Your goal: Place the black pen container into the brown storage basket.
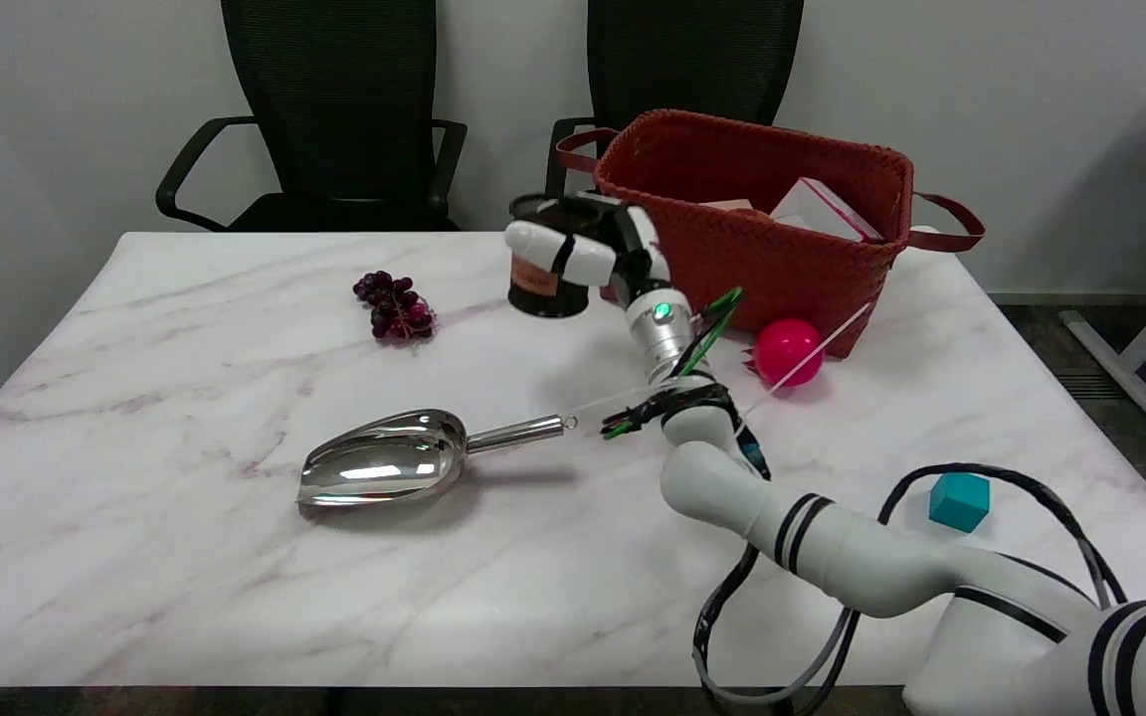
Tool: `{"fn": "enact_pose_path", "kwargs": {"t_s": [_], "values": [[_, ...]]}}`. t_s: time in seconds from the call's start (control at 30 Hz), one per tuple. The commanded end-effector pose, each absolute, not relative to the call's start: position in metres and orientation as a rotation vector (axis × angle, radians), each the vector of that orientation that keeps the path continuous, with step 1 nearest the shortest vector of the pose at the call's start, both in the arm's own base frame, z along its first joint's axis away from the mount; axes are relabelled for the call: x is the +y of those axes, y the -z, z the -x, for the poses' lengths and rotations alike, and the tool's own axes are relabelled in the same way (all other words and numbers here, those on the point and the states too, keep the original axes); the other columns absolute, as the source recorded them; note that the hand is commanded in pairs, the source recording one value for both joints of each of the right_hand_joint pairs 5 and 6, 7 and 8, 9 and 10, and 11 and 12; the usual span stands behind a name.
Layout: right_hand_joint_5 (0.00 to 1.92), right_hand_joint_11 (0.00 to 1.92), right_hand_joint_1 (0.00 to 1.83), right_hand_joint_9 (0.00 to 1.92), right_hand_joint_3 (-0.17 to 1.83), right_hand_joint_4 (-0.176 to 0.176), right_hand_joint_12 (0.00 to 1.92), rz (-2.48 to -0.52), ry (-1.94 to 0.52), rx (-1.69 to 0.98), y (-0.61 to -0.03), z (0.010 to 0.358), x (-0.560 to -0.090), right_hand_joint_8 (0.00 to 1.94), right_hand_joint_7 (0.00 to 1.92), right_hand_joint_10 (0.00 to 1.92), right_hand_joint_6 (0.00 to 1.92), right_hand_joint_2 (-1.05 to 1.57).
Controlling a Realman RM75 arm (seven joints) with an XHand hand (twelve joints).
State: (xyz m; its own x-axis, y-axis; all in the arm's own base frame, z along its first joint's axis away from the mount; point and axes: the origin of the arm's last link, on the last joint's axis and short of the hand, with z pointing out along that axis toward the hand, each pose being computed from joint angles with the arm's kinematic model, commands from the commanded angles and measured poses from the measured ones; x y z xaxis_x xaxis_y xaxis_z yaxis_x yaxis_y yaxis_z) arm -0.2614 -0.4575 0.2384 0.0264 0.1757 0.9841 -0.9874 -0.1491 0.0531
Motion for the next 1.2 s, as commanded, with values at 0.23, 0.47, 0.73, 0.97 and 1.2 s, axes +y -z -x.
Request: {"fn": "enact_pose_path", "kwargs": {"t_s": [0.23,0.47,0.73,0.97,1.2], "values": [[1.34,1.14,1.24,1.35,0.75,0.0,1.14,-1.372,-1.724,-0.591,-0.307,0.129,-0.442,1.53,1.53,1.35,1.34,0.89],[1.34,1.13,1.22,1.34,0.73,0.0,1.13,-1.313,-1.682,-0.548,-0.342,0.116,-0.466,1.53,1.53,1.34,1.34,0.87],[1.34,1.12,1.2,1.34,0.74,0.0,1.12,-1.198,-1.573,-0.555,-0.37,0.124,-0.505,1.52,1.52,1.34,1.34,0.81],[1.3,1.08,1.18,1.31,0.73,0.0,1.08,-1.144,-1.427,-0.593,-0.379,0.128,-0.534,1.5,1.5,1.31,1.3,0.71],[1.23,1.06,1.17,1.3,0.68,0.0,1.06,-1.23,-1.094,-0.476,-0.371,0.122,-0.549,1.47,1.47,1.3,1.23,0.66]]}}
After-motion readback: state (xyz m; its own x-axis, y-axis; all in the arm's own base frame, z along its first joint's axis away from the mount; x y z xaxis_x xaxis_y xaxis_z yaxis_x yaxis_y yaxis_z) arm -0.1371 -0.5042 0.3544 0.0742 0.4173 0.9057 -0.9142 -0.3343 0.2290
